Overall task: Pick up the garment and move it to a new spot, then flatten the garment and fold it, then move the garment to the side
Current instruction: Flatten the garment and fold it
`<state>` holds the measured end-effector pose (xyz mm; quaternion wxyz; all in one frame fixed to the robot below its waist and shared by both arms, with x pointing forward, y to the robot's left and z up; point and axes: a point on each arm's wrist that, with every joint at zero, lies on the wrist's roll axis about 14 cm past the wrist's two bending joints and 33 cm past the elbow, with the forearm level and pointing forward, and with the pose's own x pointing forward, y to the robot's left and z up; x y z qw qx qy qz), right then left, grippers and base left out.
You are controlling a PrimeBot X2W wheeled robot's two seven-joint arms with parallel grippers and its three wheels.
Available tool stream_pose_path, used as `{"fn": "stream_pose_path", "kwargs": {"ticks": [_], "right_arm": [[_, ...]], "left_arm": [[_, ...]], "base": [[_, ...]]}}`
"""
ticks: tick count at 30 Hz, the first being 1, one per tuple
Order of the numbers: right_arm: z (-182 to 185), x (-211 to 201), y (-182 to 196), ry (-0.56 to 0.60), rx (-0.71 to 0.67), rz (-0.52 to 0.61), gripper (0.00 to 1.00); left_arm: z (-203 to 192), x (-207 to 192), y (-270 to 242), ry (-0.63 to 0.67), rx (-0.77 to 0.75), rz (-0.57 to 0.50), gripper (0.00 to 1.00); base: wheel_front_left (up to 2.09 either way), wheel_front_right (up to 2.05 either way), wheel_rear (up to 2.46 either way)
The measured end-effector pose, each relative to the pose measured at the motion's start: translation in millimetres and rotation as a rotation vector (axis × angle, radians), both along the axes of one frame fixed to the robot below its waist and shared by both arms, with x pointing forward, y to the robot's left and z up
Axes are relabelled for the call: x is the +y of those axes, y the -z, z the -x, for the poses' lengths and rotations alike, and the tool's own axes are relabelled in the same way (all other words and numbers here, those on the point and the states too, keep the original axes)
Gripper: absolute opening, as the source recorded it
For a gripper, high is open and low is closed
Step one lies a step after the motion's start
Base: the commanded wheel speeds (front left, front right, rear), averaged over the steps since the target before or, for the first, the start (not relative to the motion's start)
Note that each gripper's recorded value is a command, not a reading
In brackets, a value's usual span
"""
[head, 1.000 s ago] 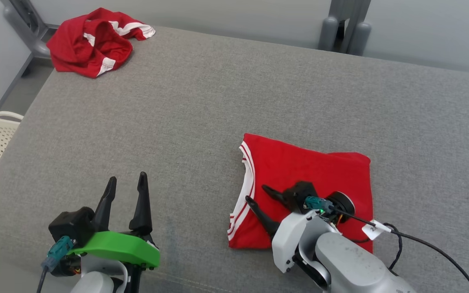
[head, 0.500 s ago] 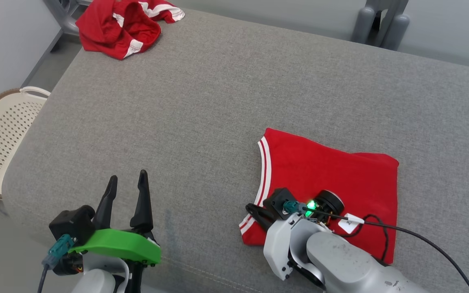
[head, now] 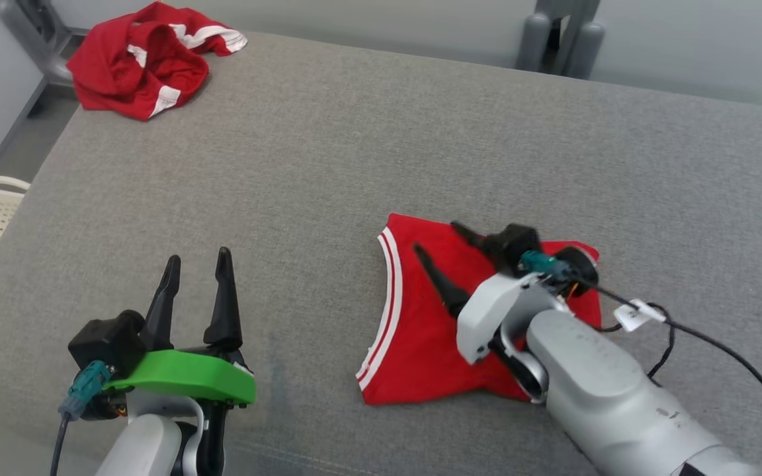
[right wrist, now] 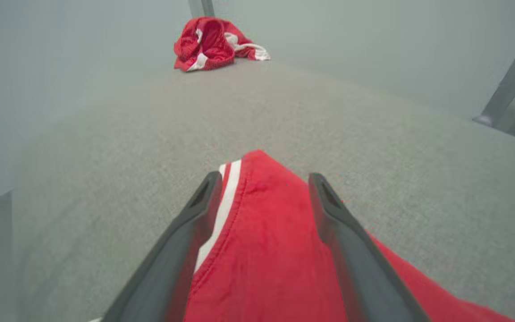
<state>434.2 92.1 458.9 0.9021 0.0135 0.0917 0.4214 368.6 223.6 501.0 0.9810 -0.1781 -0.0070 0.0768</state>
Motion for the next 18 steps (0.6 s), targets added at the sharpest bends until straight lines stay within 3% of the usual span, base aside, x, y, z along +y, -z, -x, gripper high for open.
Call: {"fn": "stream_pose_path", "kwargs": {"ticks": [3,9,18], "right_arm": [[-24.8,-33.3,-26.7,0.142,-0.059,-0.068,1.00],[-26.5,-115.4,-31.3,0.392,-0.107,-0.095,1.00],[13.0,-204.4,-33.4,0.634,-0.158,-0.091,1.00]], "left_arm": [[-7.9,-8.1,-4.9,0.025,-0.022,-0.001,1.00],[-17.1,-24.5,-6.2,0.064,-0.036,0.000,1.00],[-5.4,-36.8,3.5,0.094,-0.018,-0.021,1.00]], "base": [[0.00,0.00,0.00],[0.00,0.00,0.00],[0.00,0.00,0.00]]}}
